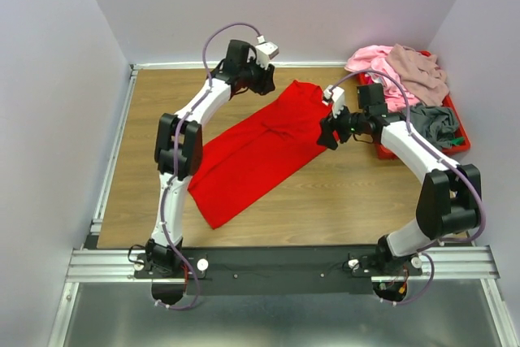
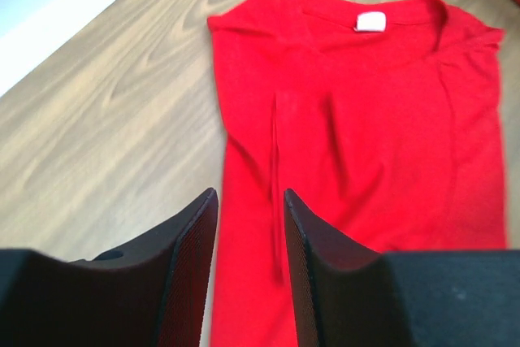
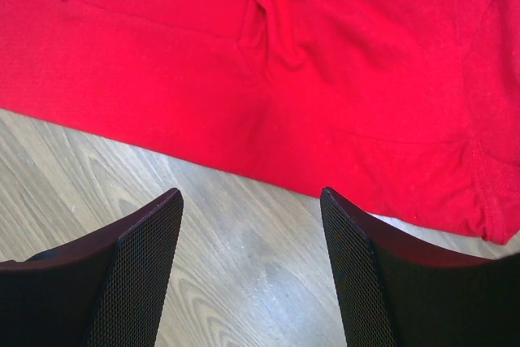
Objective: Fold and stack the t-shirts
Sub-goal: Fold the tshirt
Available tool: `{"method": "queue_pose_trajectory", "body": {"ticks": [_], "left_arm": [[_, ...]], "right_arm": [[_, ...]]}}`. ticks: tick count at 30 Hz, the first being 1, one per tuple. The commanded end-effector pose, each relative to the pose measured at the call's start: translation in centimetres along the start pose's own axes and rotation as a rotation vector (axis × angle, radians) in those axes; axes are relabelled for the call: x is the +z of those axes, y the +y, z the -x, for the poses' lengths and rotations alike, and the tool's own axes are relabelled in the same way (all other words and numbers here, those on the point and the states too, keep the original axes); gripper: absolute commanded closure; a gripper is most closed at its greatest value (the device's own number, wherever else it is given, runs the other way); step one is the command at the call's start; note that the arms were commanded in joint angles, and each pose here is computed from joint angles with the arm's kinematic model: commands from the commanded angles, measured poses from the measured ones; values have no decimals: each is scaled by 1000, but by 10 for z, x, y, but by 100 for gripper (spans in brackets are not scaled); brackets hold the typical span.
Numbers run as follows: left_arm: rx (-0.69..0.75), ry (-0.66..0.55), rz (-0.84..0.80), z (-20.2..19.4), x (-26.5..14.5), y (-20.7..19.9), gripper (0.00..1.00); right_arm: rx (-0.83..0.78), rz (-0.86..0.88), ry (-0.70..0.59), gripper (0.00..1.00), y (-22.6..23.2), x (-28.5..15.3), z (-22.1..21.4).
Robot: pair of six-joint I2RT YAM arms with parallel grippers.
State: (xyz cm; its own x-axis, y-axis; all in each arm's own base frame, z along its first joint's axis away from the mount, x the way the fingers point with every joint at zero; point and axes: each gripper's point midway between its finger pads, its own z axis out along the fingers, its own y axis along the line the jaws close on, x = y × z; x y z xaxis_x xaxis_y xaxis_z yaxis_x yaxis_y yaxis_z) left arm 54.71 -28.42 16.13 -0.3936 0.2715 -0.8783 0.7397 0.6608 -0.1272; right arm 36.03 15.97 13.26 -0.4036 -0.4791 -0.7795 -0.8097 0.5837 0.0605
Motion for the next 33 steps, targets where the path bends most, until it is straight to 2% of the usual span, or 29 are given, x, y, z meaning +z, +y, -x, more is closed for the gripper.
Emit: {"method": "queue_pose_trajectory", "body": {"ticks": [1,11,21,33], "left_arm": [[83,-15,-50,14,15,-8,54],[22,73,9,-44,66,15,55],[-13,128,46,-77,80,25,55],[-61,163,-86,-94,81,-4,57]], "right_arm": [[24,3,-26,25,-5,-1,6],[35,12,-13,24,-9,2,-3],[41,10,-2,24,-12,4,-8],[47,7,-2,24,-13,3,-9]]}}
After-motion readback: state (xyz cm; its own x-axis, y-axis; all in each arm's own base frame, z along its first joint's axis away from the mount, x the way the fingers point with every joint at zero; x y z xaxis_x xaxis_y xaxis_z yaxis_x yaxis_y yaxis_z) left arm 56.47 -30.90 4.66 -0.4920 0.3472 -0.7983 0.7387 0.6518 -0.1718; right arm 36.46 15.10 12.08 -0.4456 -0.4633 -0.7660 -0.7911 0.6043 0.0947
